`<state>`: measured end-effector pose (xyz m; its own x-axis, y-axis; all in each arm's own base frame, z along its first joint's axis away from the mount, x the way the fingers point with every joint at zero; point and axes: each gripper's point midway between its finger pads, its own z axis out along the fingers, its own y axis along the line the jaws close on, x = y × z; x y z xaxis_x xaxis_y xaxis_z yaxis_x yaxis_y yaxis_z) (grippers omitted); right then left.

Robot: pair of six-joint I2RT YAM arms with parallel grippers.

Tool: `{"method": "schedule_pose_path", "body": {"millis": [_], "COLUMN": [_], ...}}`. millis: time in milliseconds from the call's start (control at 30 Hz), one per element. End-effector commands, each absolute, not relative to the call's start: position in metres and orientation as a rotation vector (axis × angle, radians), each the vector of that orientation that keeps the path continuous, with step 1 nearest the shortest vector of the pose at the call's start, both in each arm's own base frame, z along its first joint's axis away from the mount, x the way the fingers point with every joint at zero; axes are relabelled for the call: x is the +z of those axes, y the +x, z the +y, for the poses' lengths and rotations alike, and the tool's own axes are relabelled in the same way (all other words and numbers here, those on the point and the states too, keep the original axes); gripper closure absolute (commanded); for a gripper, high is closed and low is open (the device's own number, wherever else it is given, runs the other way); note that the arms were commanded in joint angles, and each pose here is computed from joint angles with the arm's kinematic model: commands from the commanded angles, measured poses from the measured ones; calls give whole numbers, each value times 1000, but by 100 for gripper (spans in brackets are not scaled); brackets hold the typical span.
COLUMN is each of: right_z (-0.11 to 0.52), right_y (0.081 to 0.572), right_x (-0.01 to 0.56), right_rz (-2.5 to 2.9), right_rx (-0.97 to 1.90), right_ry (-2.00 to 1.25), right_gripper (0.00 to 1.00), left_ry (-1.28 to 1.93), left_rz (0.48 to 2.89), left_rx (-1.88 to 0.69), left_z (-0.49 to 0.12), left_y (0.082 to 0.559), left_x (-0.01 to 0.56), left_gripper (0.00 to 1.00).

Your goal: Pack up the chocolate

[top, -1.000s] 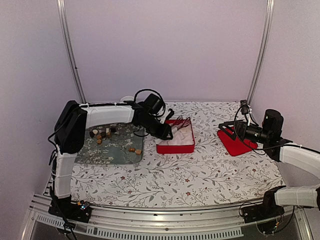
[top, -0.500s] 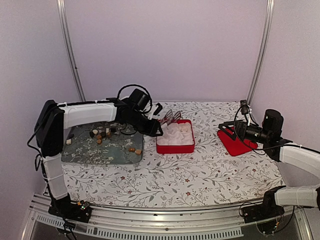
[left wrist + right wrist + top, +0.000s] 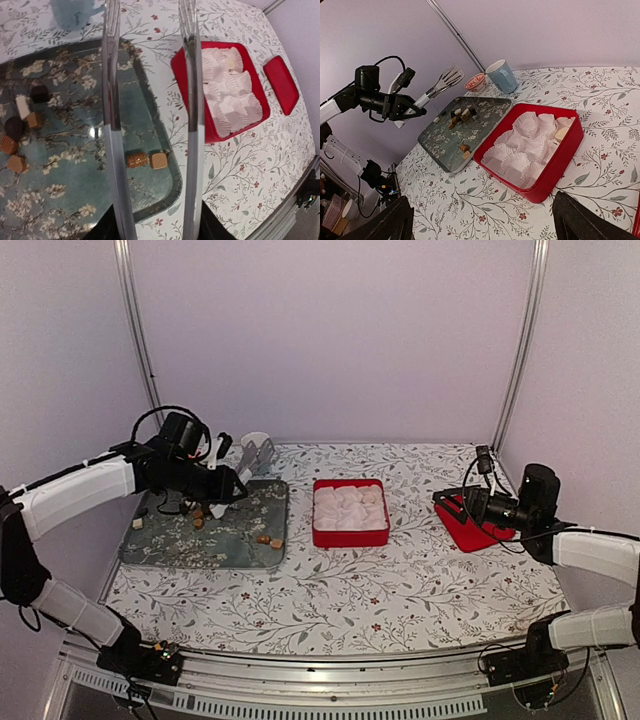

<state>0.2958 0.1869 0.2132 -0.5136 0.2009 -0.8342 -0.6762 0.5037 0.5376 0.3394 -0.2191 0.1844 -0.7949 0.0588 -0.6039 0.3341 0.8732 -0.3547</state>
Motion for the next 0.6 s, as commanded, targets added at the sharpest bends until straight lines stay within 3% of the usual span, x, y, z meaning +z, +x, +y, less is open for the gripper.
{"method": "schedule_pose_path", "body": {"millis": [0, 233, 567], "right_z": [193, 200, 197], "right_y": [299, 307, 309], "right_x": [211, 202, 197], "right_rz": [1805, 1844, 1864], "right_rx": [1193, 1241, 1215], "right_ry": [-413, -428, -402], "right_gripper": [1, 1, 1], "left_ry": [10, -408, -859], "left_rz": [2489, 2478, 2450], "left_rx": [-528, -505, -535], "left_z": [-151, -54, 18], "left_y": [324, 297, 264], "left_x": [184, 171, 131], "left_gripper": [60, 60, 60]}}
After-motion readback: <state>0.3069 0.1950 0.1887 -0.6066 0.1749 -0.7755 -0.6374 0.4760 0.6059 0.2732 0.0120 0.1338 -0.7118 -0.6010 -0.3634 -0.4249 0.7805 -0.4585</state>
